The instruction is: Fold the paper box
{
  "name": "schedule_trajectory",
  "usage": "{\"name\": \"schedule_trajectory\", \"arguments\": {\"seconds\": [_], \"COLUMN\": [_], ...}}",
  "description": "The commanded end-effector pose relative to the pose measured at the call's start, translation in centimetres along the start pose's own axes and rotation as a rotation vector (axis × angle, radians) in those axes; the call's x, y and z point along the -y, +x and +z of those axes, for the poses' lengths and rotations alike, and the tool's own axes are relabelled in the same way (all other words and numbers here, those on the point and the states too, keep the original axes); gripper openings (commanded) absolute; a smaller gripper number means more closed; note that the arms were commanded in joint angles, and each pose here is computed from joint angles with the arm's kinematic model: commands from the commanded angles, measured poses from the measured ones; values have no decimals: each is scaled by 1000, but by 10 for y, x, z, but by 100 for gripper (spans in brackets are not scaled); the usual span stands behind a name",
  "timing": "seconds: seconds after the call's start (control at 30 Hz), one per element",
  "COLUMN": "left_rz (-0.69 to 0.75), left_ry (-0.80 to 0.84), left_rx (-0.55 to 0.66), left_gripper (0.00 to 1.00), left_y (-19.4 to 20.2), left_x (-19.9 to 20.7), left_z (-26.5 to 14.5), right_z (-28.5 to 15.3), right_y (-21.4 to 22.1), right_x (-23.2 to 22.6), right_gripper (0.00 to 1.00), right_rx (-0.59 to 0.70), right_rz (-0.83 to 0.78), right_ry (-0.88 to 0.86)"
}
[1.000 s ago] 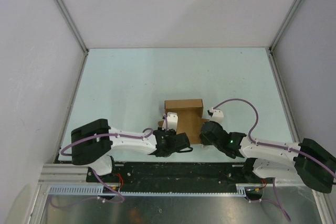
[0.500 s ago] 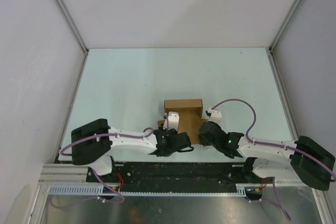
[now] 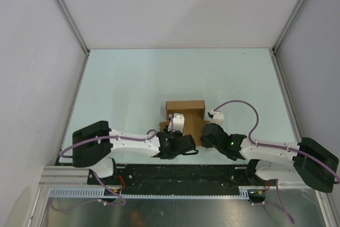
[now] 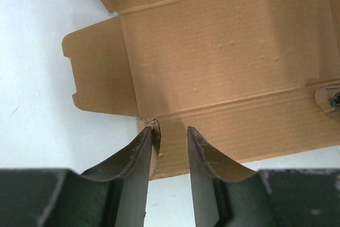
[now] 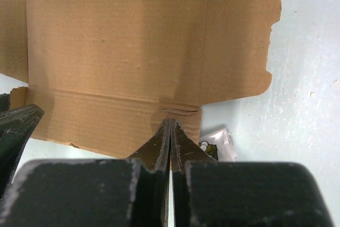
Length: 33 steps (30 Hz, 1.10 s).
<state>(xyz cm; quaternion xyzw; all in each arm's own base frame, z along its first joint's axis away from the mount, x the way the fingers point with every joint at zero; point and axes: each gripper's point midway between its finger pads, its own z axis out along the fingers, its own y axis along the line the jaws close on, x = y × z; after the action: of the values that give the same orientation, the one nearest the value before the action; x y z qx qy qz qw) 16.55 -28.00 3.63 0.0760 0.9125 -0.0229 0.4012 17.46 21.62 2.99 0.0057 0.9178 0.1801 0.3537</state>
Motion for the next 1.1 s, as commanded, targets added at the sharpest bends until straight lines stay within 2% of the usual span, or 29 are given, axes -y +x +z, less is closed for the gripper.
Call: {"name": "schedule_trajectory", "arguments": {"seconds": [0.0,0.17,0.33,0.43,0.47,0.57,0.67,0.83,0.9,1.07], "left_rz": [-22,-94,-179,-248,-278,-330,-391,-456,-482,-503], "left_ry": [34,69,83,95,105,77,47,-15,-42,-49], "left_rx": [29,109,207,241,249,222,192,166,152,134], "left_gripper": [38,43,47,53,55,57,59,60,59,57], "left_y": [-13,-41,-66,-75,-79,-70,-61,-50,-48,-50], "left_x": [9,-4,-31,-51,-57,-79,-101,-129,-139,-143], "left_z": [-9,-31,-52,-60,-63,-52,-40,-26,-20,-7], "right_z": [-6,-22,-43,-47,-47,-44,-39,-27,-21,-13], "right_y": [-8,-35,-67,-78,-78,-80,-79,-83,-82,-86], "right_x": [-5,-5,4,22,27,43,57,81,85,87], "right_gripper": [0,1,12,20,27,39,45,47,44,45], "right_rx": [25,96,190,221,212,199,182,168,146,132], "right_rz": [0,27,64,82,85,110,137,188,194,214], "right_ry": [-25,-54,-75,-28,-16,32,80,164,172,153]}}
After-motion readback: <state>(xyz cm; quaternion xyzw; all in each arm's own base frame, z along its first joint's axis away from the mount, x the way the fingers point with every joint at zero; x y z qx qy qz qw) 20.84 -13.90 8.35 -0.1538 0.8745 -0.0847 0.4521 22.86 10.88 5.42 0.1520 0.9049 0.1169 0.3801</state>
